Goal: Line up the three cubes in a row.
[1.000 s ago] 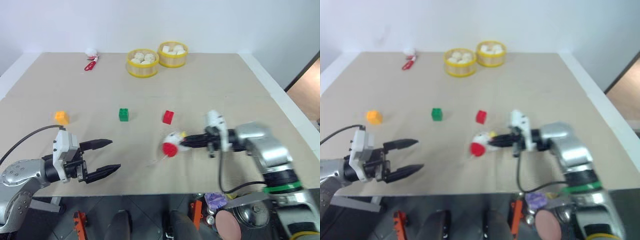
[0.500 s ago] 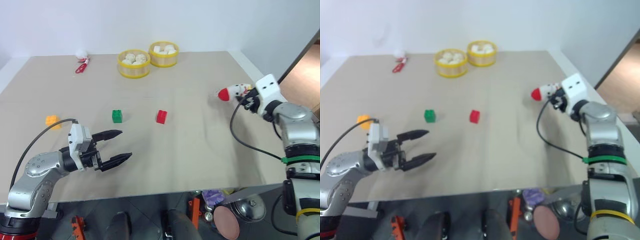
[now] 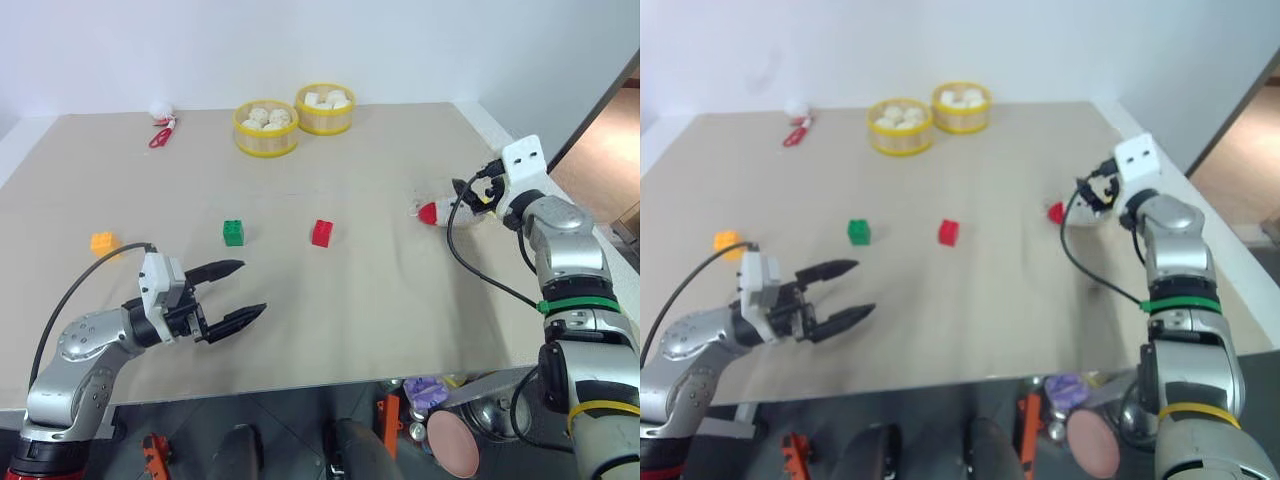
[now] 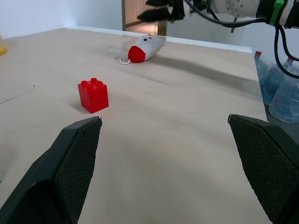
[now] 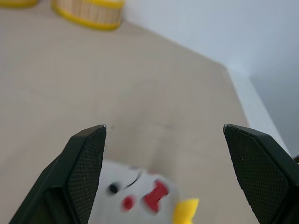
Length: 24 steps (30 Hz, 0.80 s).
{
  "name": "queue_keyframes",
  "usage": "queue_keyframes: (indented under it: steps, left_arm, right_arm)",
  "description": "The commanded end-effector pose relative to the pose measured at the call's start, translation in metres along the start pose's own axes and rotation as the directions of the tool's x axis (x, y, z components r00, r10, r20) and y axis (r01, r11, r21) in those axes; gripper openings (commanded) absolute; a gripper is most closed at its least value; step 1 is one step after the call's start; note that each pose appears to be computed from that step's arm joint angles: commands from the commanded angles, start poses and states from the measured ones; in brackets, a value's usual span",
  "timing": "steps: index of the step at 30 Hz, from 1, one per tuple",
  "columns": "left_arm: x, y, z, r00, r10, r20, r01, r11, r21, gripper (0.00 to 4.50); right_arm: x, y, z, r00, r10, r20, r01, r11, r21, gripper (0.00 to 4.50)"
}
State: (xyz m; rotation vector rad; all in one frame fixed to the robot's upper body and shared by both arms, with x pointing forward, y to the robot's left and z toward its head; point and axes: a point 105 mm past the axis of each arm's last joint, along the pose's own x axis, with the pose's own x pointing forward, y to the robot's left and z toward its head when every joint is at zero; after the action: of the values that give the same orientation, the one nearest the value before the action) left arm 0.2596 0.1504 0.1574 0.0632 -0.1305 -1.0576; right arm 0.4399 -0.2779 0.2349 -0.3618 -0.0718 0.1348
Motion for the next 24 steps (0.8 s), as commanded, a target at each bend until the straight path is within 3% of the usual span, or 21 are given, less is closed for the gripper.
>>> queue_keyframes:
  steps: [1,4,9,15,24]
  left_arm:
    - [-0.004,0.001,0.011,0.999,0.032,0.033,-0.033,0.999,0.037,4.5]
    - [-0.011,0.002,0.012,0.999,0.038,0.027,-0.039,0.999,0.033,4.5]
    - [-0.02,0.0,0.009,1.0,-0.006,-0.018,0.007,0.998,0.07,4.5]
    - [-0.025,0.009,0.011,1.0,-0.002,-0.016,0.004,0.995,0.104,4.5]
    - [-0.026,-0.002,0.013,1.0,-0.014,-0.027,0.017,0.994,0.112,4.5]
  right_arm:
    - [-0.001,0.01,0.036,0.986,0.091,0.141,-0.102,0.992,0.076,4.14]
    - [-0.016,0.06,0.037,0.916,0.366,0.168,-0.372,0.928,0.01,4.14]
    - [-0.035,0.11,0.014,0.803,0.59,0.085,-0.589,0.807,-0.03,4.14]
    - [-0.027,0.133,-0.006,0.751,0.658,0.042,-0.659,0.752,-0.011,4.14]
    - [-0.015,0.161,-0.02,0.681,0.732,0.024,-0.733,0.681,0.013,4.14]
